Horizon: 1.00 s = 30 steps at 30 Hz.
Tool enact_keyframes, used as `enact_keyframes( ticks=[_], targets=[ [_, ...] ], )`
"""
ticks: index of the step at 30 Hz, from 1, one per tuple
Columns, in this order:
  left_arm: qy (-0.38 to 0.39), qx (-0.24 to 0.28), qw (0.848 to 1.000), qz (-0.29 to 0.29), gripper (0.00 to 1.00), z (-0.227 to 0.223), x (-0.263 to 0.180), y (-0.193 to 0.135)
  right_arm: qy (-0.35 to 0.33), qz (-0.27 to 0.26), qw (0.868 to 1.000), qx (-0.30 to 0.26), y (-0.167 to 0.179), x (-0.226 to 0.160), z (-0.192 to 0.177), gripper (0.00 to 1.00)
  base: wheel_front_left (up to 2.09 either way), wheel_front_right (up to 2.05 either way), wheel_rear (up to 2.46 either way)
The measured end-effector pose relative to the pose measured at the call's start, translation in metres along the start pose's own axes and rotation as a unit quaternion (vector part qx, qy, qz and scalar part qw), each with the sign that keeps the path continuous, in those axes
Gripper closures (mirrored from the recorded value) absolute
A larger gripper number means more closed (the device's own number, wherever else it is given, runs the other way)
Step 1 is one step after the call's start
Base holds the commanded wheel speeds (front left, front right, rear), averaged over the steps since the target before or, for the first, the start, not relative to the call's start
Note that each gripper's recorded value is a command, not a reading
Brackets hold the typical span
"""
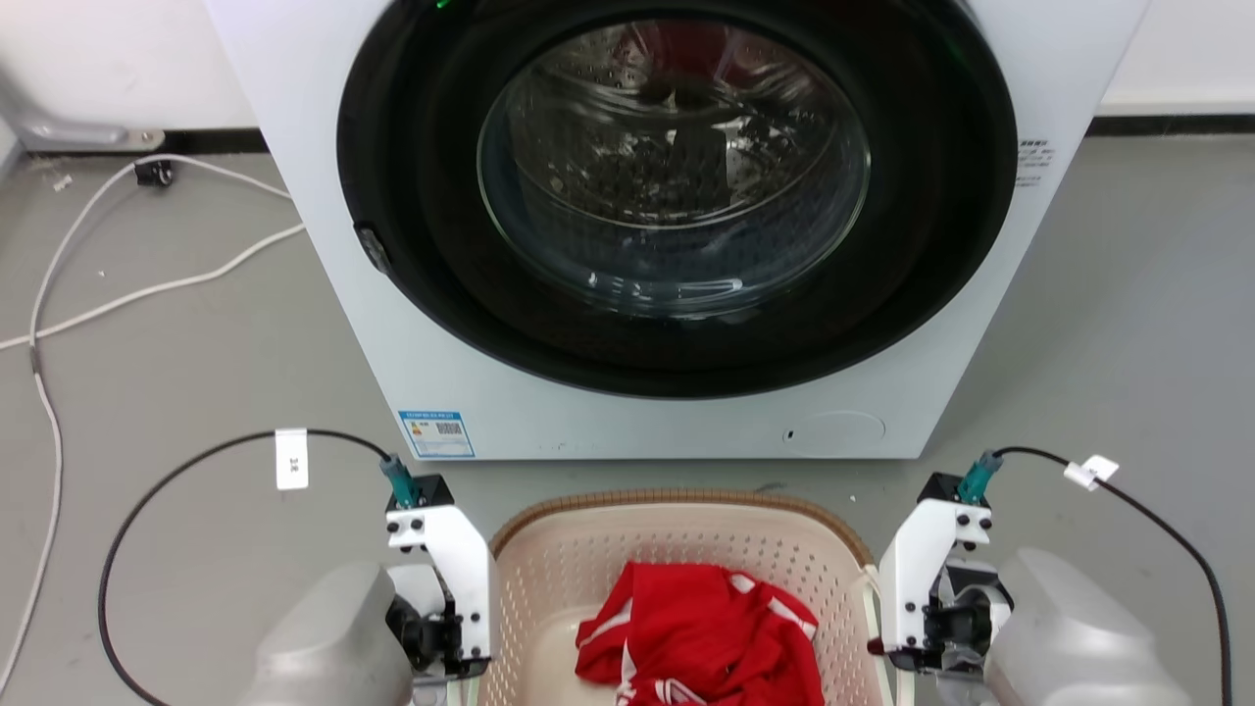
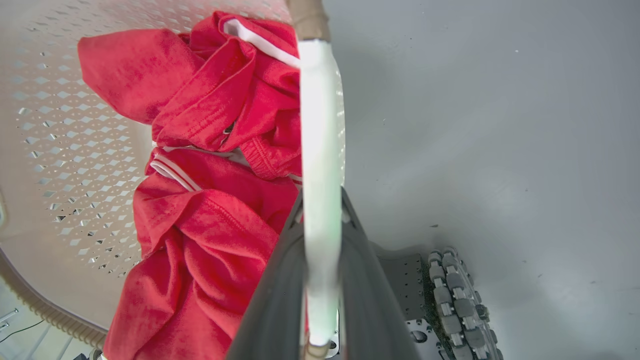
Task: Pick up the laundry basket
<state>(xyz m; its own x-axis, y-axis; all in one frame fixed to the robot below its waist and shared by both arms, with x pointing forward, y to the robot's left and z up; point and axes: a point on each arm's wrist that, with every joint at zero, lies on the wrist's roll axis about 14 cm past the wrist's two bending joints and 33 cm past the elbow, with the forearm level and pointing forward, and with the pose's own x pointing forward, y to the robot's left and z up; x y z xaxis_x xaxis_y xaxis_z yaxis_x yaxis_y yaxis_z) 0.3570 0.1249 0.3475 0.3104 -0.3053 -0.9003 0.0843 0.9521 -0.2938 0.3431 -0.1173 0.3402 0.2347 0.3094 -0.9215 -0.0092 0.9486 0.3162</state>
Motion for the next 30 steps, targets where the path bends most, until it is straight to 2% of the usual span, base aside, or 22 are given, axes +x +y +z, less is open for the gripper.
enact_keyframes(
  ticks=[7, 30],
  targets=[
    [-0.002, 0.002, 1.000, -0.003, 1.00, -0.012, -0.006, -0.004, -0.005, 0.001, 1.000, 0.004, 0.000, -0.007, -0.011, 1.00, 0.00, 0.00, 0.00],
    [-0.015, -0.011, 1.000, -0.008, 1.00, -0.016, -0.007, -0.006, -0.013, -0.005, 1.000, -0.006, 0.000, -0.010, -0.007, 1.00, 0.00, 0.00, 0.00]
  ],
)
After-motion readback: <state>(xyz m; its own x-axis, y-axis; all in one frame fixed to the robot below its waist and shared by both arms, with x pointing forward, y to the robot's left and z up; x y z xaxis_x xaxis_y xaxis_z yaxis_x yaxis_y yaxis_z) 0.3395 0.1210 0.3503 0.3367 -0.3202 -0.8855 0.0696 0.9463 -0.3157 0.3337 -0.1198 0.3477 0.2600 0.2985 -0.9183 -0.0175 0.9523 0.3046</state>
